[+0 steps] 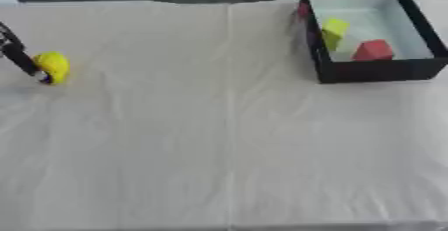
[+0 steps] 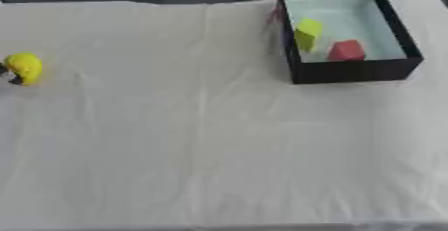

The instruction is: Pick up the objects with one hand, pass them to the other hand, and then place them into the box on the other side of the table.

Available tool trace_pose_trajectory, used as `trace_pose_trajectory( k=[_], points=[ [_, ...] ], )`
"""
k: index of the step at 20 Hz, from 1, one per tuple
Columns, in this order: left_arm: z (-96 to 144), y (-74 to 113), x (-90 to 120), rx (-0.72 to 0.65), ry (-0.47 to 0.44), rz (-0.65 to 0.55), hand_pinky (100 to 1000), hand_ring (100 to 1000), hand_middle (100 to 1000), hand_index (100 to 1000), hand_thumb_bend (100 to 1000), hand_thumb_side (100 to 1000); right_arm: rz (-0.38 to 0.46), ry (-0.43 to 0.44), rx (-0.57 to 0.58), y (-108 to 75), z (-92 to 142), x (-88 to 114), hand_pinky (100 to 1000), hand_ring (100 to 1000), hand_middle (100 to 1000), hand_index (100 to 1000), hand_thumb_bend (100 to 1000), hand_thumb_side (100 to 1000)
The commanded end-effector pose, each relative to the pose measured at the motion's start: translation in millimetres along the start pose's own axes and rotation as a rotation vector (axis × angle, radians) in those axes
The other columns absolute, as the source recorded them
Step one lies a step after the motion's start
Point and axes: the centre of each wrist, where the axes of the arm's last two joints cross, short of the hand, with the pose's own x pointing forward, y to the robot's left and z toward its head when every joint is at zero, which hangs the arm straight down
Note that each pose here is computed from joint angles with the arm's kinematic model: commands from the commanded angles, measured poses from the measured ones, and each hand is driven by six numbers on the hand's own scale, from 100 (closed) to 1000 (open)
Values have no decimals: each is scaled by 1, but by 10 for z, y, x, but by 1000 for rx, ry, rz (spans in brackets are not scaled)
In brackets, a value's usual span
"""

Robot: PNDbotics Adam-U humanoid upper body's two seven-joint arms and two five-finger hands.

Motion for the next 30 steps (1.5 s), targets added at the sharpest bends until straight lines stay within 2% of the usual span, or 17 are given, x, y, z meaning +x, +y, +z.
trace_pose_trajectory(
  k=[1, 6, 9, 15, 19, 21, 24, 28, 29, 30],
  points=[
    [26, 128, -20, 33, 35, 20, 819, 843, 765, 789, 606, 100, 41, -14, -14, -136, -9, 77, 1000, 1000, 1000, 1000, 100, 416],
    [4, 90, -23, 37, 45, 38, 817, 841, 763, 771, 522, 100, 48, -15, -11, -117, -3, 59, 1000, 1000, 1000, 1000, 100, 408],
    [-18, 49, -23, 33, 50, 35, 821, 842, 763, 761, 506, 100, 56, -11, -6, -104, 9, 40, 1000, 1000, 1000, 1000, 100, 377],
    [-70, -34, -46, 14, 70, 15, 825, 838, 756, 728, 453, 100, 68, -4, -3, -86, 23, 9, 1000, 1000, 1000, 1000, 100, 388],
    [-64, -35, -34, 33, 69, 10, 811, 803, 702, 666, 281, 100, 74, 0, 0, -71, 13, -4, 1000, 1000, 1000, 1000, 100, 379],
    [-49, -24, -16, 53, 63, 9, 792, 780, 676, 632, 245, 100, 77, 4, 2, -58, 15, -17, 1000, 1000, 1000, 1000, 100, 374],
    [-38, -29, 2, 95, 68, 8, 760, 722, 606, 535, 239, 100, 81, 12, 7, -36, 28, -42, 1000, 1000, 1000, 1000, 100, 361],
    [-14, -3, 23, 123, 50, 24, 744, 694, 585, 497, 221, 100, 89, 14, 11, -29, 37, -55, 1000, 1000, 1000, 1000, 100, 367],
    [6, 26, 33, 133, 38, 32, 739, 688, 580, 494, 149, 100, 90, 14, 11, -28, 38, -57, 1000, 1000, 1000, 1000, 100, 364],
    [31, 60, 43, 146, 24, 40, 735, 685, 578, 492, 203, 100, 91, 14, 12, -28, 41, -59, 1000, 1000, 1000, 1000, 100, 365]
  ],
)
